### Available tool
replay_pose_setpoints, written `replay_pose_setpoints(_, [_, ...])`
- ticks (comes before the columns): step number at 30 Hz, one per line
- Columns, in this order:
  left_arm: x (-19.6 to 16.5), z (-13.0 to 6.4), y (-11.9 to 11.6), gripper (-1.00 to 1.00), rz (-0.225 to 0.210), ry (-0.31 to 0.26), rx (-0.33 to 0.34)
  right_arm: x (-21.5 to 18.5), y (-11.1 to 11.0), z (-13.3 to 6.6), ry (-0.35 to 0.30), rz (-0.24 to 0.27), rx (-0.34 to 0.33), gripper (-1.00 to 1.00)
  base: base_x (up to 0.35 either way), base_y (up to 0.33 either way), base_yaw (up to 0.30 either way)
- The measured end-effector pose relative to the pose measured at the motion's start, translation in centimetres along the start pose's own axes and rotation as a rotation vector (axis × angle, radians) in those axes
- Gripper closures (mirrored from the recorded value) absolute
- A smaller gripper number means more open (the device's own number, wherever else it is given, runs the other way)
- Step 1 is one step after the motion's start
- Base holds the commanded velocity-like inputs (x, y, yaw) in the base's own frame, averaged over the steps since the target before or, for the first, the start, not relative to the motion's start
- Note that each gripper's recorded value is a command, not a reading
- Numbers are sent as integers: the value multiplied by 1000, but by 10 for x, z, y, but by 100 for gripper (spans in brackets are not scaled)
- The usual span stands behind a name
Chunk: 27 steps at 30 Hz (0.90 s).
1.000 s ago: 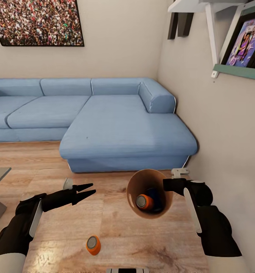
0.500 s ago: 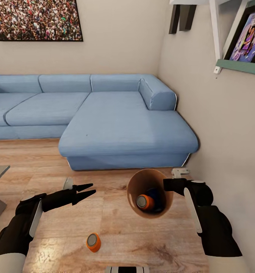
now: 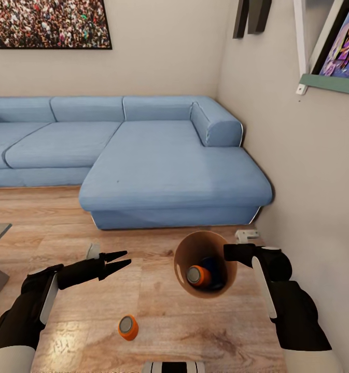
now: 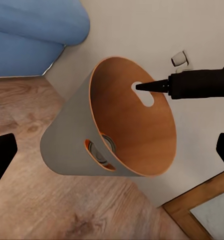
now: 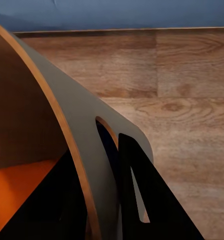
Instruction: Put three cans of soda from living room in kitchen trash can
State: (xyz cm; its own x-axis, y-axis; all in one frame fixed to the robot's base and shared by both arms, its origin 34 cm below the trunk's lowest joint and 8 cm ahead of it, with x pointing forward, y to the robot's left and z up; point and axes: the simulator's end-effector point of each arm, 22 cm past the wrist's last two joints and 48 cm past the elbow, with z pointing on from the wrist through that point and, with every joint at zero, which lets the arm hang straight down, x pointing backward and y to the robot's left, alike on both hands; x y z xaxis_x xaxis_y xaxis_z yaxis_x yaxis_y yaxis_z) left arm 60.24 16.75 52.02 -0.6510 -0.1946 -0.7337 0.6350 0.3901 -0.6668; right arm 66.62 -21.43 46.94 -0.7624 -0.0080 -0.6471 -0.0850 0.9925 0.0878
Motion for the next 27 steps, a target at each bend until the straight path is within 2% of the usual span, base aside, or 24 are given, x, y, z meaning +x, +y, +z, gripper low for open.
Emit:
replay_pose_setpoints(14, [9,2,8,-100,-21,10,-4,9,-1,9,22,3,0,100,0,0,-5])
replay_pose_setpoints(27, [16,3,14,-100,-38,17,-7,18,-2,17,43,5,0,100,0,0,-83])
